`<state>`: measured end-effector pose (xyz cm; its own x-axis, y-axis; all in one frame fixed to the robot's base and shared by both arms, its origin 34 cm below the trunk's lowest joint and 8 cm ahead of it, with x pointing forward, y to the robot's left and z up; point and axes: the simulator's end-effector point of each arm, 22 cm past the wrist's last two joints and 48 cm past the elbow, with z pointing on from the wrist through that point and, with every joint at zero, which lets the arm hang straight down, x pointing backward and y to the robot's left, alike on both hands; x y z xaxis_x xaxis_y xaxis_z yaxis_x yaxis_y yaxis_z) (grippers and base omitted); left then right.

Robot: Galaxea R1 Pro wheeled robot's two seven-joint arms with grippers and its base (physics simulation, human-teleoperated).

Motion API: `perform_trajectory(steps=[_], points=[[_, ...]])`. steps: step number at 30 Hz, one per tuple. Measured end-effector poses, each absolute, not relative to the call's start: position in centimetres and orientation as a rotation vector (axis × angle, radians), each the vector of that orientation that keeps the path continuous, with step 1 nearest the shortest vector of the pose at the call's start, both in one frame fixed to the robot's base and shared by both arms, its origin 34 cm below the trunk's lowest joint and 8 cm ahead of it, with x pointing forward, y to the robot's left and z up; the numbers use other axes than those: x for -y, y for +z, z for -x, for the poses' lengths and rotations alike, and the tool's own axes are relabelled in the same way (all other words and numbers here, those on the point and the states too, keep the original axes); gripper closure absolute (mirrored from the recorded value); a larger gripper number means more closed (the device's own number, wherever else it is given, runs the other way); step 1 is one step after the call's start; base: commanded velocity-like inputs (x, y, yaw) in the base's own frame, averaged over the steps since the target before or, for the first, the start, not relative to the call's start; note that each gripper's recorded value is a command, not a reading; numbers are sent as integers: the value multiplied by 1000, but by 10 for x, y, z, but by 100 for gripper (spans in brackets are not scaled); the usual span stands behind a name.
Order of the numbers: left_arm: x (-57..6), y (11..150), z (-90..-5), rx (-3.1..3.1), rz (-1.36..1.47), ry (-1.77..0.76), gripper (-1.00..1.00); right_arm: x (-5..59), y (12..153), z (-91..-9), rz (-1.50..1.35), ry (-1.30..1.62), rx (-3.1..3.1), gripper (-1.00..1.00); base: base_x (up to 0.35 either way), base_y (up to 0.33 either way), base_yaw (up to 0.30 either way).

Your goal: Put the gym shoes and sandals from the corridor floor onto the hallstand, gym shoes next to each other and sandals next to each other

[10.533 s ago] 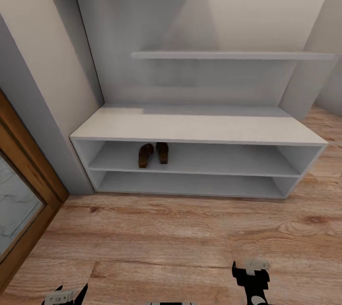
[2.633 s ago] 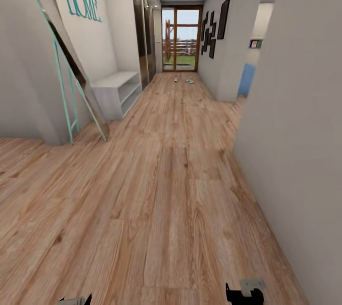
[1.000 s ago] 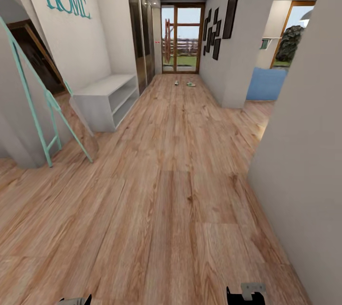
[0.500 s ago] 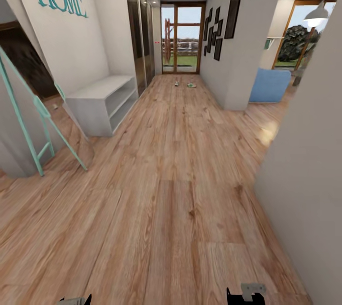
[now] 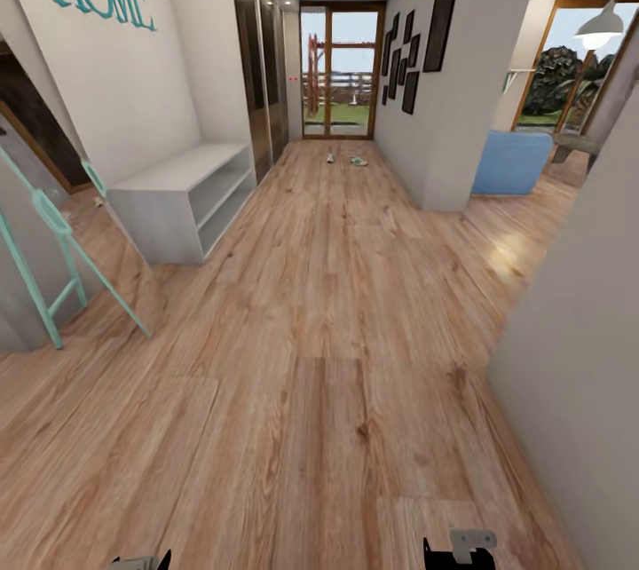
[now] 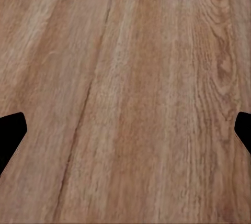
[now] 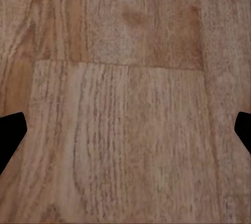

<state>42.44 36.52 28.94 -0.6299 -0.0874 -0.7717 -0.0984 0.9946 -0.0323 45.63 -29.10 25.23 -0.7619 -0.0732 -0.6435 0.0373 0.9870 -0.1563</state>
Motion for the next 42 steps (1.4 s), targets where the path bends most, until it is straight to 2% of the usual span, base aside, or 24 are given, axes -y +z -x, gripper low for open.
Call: perform_trajectory(steps=[42], points=[[-365, 289, -424, -2255, 129, 16, -100, 291, 252, -456, 25, -208, -2429, -100, 338, 0, 0]])
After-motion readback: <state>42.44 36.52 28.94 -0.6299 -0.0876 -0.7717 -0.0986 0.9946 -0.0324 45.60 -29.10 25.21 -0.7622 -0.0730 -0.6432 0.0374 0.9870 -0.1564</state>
